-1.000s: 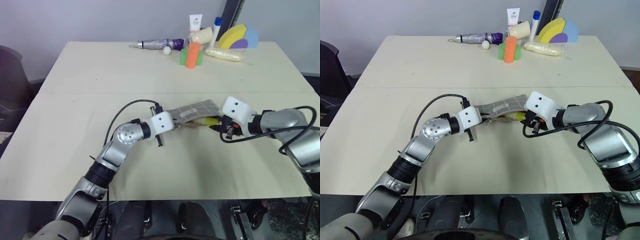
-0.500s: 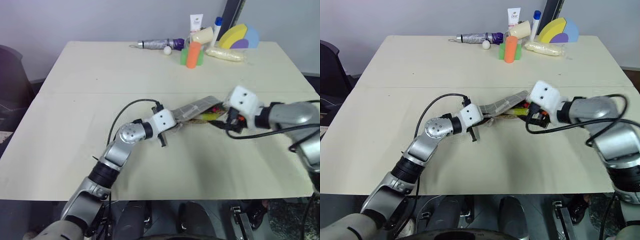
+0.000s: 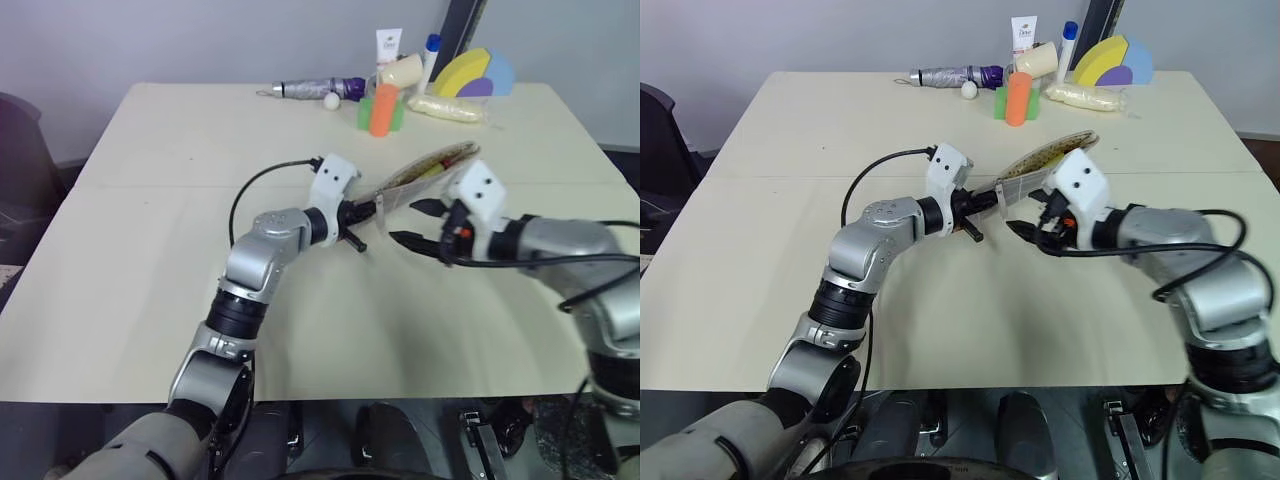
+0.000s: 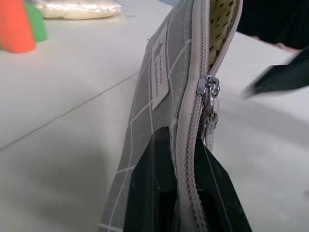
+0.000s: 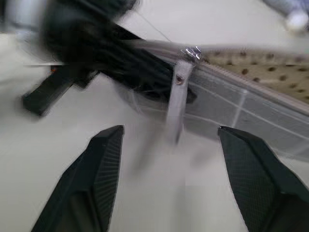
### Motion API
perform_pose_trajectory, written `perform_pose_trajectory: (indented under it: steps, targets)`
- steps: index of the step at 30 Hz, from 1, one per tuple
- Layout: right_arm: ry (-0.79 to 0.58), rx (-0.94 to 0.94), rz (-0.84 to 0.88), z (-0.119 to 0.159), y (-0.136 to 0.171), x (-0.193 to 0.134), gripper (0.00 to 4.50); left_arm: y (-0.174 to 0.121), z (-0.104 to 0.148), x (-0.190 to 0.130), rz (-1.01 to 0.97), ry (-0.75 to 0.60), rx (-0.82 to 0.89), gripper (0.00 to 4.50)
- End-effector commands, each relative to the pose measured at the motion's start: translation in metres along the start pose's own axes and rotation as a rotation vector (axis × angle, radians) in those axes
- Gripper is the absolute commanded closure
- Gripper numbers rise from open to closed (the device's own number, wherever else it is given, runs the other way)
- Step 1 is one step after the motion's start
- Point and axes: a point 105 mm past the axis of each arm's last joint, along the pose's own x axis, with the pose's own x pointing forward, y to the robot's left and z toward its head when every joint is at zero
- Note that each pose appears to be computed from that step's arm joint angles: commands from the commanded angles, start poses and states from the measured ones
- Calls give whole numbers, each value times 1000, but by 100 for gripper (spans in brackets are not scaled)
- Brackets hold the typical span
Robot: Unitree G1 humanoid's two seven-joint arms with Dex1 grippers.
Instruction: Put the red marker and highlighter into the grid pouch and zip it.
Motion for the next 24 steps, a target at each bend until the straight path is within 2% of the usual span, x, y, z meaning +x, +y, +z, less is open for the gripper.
perform_pose_trajectory:
  steps: [1,4,5,7,11,12,16,18,24]
  targets:
    - [-46,2,-58,12,-4,11,130,-7,18,-2,-18,-51,25,450]
    - [-54,36,-63,12,-3,17,130,-8,18,-3,-18,-50,24,450]
    - [-54,45,-62,11,-3,19,153,-8,18,-3,-18,-50,23,450]
    - [-50,59,-62,9,-3,20,217,-8,18,-4,-15,-51,22,450]
    - [-58,74,-66,12,-6,19,422,-8,18,-5,-9,-54,23,450]
    - [-66,79,-67,14,-7,18,443,-8,18,-5,-8,-55,22,450]
    - [-73,72,-78,19,-12,13,443,-6,15,-7,8,-51,55,450]
    - [-76,54,-101,23,-18,7,443,-1,12,-8,33,-39,138,450]
    - [-96,7,-270,44,-63,-34,443,27,-19,-23,103,50,396,450]
